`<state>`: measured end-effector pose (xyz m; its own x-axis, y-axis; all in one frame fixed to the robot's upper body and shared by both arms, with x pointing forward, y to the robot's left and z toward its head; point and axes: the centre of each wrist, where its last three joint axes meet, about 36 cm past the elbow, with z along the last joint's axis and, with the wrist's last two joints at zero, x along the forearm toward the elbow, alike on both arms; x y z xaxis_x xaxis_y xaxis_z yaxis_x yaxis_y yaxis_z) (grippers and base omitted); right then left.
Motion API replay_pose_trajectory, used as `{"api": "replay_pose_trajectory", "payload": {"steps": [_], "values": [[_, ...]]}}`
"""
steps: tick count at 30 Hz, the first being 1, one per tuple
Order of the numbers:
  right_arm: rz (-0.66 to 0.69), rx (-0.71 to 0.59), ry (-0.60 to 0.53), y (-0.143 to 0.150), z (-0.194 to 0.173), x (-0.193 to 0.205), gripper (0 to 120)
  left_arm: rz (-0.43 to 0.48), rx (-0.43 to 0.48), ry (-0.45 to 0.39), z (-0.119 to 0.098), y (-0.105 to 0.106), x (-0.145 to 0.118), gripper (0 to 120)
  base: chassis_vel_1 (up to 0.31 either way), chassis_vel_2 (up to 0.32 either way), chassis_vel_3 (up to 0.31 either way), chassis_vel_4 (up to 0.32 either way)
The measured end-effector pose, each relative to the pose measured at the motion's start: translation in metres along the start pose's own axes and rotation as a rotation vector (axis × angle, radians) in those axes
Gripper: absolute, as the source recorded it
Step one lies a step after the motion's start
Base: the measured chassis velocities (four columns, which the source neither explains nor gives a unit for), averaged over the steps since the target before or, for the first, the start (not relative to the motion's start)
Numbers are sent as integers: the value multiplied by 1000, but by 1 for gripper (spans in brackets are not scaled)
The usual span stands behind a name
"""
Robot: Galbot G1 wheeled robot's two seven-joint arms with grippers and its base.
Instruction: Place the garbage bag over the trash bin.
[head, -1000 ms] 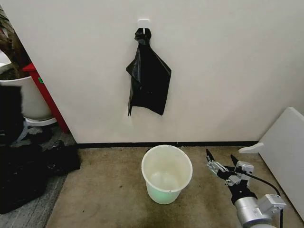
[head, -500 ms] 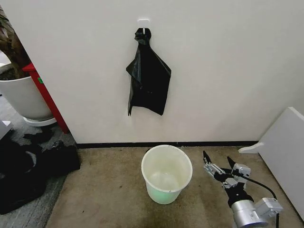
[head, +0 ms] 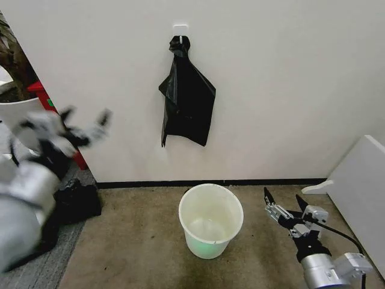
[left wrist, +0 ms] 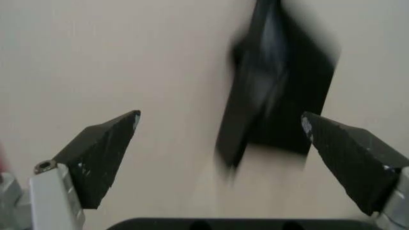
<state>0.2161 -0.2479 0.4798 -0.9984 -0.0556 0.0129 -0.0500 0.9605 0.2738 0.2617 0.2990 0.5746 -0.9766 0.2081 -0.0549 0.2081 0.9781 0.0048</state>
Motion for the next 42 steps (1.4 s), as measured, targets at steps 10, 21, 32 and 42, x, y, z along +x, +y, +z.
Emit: {"api": "replay_pose_trajectory", "payload": {"steps": [10, 21, 32, 42], "values": [[-51, 6, -87, -3, 1, 5, 100, -12, 6, -58, 47, -6, 62, 100, 0, 0, 0, 0], [-55, 74, -154, -19, 5, 14, 100, -136, 26, -39, 61, -10, 101, 100, 0, 0, 0, 0], [-34, 98, -152, -18, 14, 24, 100, -181, -8, 43, 64, -14, 98, 100, 0, 0, 0, 0], [-30, 100, -148, -18, 14, 25, 100, -183, -13, 49, 65, -14, 98, 100, 0, 0, 0, 0]]}}
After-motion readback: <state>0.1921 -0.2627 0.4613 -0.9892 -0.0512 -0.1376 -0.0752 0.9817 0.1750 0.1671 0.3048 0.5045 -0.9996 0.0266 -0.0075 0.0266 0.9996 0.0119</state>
